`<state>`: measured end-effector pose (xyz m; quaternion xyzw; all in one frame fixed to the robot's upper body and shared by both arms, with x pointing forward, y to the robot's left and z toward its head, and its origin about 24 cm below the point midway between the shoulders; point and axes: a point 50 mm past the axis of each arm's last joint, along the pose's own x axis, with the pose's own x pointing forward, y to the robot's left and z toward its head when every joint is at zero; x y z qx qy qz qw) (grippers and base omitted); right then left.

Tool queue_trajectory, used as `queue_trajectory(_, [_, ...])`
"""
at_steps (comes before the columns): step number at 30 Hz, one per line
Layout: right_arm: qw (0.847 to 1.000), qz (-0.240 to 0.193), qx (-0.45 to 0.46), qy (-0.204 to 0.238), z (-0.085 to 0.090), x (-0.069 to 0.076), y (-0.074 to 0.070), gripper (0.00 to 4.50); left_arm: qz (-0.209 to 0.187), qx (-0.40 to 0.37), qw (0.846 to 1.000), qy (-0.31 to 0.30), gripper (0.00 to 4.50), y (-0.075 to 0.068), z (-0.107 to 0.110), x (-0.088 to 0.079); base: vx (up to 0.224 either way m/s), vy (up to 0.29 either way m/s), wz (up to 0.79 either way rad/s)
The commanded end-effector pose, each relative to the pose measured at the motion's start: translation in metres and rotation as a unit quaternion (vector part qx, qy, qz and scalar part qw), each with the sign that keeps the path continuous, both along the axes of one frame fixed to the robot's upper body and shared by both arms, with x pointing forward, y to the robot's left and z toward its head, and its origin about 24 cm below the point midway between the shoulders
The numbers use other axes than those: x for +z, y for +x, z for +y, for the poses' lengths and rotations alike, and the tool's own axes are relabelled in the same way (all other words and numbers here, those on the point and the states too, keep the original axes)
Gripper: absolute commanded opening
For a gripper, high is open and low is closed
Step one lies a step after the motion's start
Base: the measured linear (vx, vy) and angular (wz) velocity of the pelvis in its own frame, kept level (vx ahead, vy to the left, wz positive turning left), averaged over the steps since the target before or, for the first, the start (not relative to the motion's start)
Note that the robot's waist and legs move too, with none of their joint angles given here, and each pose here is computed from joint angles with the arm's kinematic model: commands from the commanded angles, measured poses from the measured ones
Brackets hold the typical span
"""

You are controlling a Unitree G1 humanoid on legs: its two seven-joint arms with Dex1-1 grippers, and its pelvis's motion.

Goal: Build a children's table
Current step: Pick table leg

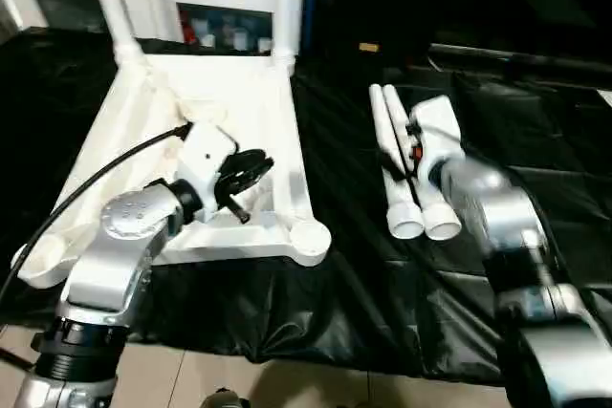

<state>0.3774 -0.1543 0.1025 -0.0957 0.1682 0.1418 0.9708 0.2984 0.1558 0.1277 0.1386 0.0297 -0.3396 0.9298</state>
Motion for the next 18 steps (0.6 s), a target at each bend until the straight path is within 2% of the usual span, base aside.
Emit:
queue_trajectory(1, [1.0, 0.003, -0.013, -0.002, -0.002, 0.0, 0.003, 4.47, 0.001, -0.003, 1.0, 0.004, 0.86, -0.002, -0.003, 0.001, 0.0, 0.0, 0.0])
queue_trajectory(2, [1.0, 0.009, -0.024, 0.0, -0.001, -0.001, 0.005, 4.47, 0.001, -0.006, 1.0, 0.009, 0.86, -0.003, -0.004, 0.002, 0.0, 0.0, 0.0])
queue_trajectory(4, [0.997, 0.047, -0.057, 0.007, 0.0, -0.006, 0.008, 4.47, 0.006, -0.019, 1.0, 0.012, 0.86, -0.005, -0.006, 0.002, 0.0, 0.0, 0.0])
queue_trajectory(6, [0.992, 0.096, -0.071, 0.036, 0.005, -0.013, 0.011, 4.47, 0.026, -0.064, 0.997, 0.022, 0.86, -0.014, -0.012, 0.002, 0.0, 0.0, 0.0])
queue_trajectory(8, [0.991, 0.105, -0.074, 0.039, 0.005, -0.015, 0.011, 4.47, 0.033, -0.075, 0.996, 0.025, 0.86, -0.017, -0.013, 0.002, 0.0, 0.0, 0.0])
queue_trajectory(9, [0.988, 0.122, -0.079, 0.053, 0.007, -0.02, 0.011, 4.47, 0.049, -0.108, 0.993, 0.029, 0.86, -0.025, -0.017, 0.001, 0.0, 0.0, 0.0])
queue_trajectory(10, [0.987, 0.128, -0.078, 0.061, 0.008, -0.021, 0.011, 4.47, 0.054, -0.116, 0.991, 0.029, 0.86, -0.028, -0.018, 0.001, 0.0, 0.0, 0.0])
queue_trajectory(14, [0.985, 0.143, -0.074, 0.068, 0.011, -0.026, 0.01, 4.47, 0.069, -0.133, 0.988, 0.035, 0.86, -0.035, -0.02, 0.0, 0.0, 0.0, 0.0])
queue_trajectory(18, [0.982, 0.159, -0.093, 0.049, 0.008, -0.029, 0.011, 4.47, 0.079, -0.14, 0.986, 0.038, 0.86, -0.039, -0.019, 0.002, 0.0, 0.0, 0.0])
